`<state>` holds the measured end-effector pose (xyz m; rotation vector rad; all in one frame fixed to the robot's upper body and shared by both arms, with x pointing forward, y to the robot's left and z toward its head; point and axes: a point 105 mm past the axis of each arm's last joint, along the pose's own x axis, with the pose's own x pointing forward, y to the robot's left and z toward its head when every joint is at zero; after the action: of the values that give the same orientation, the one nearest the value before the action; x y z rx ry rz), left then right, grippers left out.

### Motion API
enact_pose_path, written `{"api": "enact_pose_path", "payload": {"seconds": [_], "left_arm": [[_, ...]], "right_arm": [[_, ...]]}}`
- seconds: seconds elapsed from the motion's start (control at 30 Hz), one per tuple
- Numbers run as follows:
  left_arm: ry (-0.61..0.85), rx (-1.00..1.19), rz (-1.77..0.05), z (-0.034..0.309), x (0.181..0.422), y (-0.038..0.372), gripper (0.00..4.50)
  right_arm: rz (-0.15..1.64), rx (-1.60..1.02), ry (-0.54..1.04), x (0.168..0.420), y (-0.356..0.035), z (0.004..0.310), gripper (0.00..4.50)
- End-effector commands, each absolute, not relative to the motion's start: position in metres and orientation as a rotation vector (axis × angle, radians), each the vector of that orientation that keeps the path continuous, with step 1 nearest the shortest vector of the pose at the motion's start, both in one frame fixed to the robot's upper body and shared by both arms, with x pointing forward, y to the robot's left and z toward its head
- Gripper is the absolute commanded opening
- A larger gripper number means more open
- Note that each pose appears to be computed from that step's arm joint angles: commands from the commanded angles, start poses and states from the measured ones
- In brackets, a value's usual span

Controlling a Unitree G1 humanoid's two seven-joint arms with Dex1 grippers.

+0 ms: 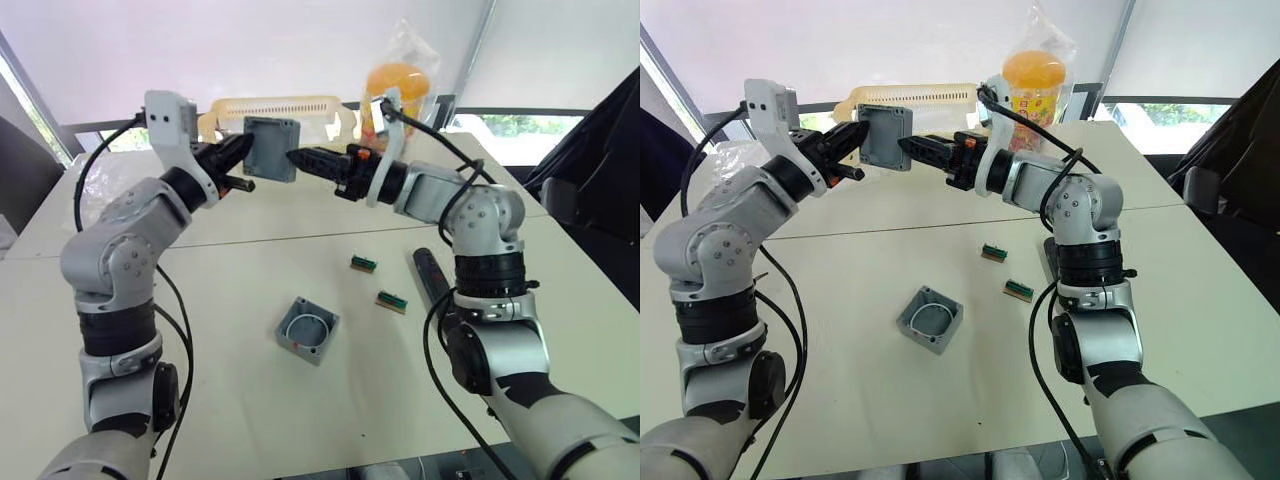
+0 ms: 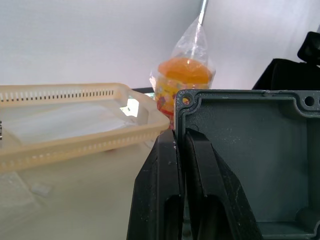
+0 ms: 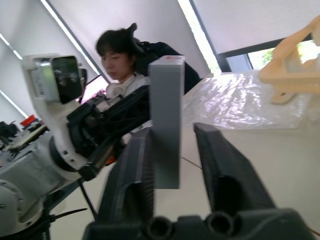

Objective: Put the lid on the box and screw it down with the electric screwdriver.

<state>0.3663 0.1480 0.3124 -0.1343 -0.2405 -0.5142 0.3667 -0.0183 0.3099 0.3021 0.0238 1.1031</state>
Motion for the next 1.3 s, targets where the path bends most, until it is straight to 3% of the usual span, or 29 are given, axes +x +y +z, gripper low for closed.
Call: {"api": "enact_pose_path", "payload": {"seconds": [0.03,0.3,0.4,0.5,0.57,0.9,1.03,1.13,1.3], "left_arm": [[-0.297,-0.116,-0.55,0.325,0.356,0.142,0.0],[-0.286,-0.107,-0.543,0.321,0.356,0.147,0.0],[-0.273,-0.099,-0.561,0.319,0.355,0.148,0.97],[-0.289,-0.094,-0.546,0.323,0.354,0.154,2.54],[-0.282,-0.096,-0.568,0.323,0.351,0.157,3.32],[-0.148,-0.098,-0.65,0.311,0.319,0.211,3.32],[-0.052,-0.088,-0.731,0.281,0.307,0.205,3.32],[0.083,-0.064,-0.833,0.246,0.293,0.197,3.32],[0.2,-0.048,-0.921,0.217,0.292,0.197,3.32]], "right_arm": [[1.126,0.308,-0.041,0.362,-0.019,0.328,0.14],[1.143,0.324,-0.032,0.359,-0.017,0.329,0.15],[1.147,0.327,-0.032,0.357,-0.017,0.329,0.15],[1.143,0.332,-0.034,0.357,-0.017,0.329,0.15],[1.133,0.331,-0.037,0.357,-0.019,0.328,0.15],[0.983,0.269,-0.105,0.36,-0.058,0.319,0.15],[0.95,-0.079,-0.314,0.337,-0.071,0.314,0.15],[0.973,-0.447,-0.479,0.31,-0.067,0.291,0.15],[0.938,-0.845,-0.668,0.29,-0.069,0.249,0.15]]}}
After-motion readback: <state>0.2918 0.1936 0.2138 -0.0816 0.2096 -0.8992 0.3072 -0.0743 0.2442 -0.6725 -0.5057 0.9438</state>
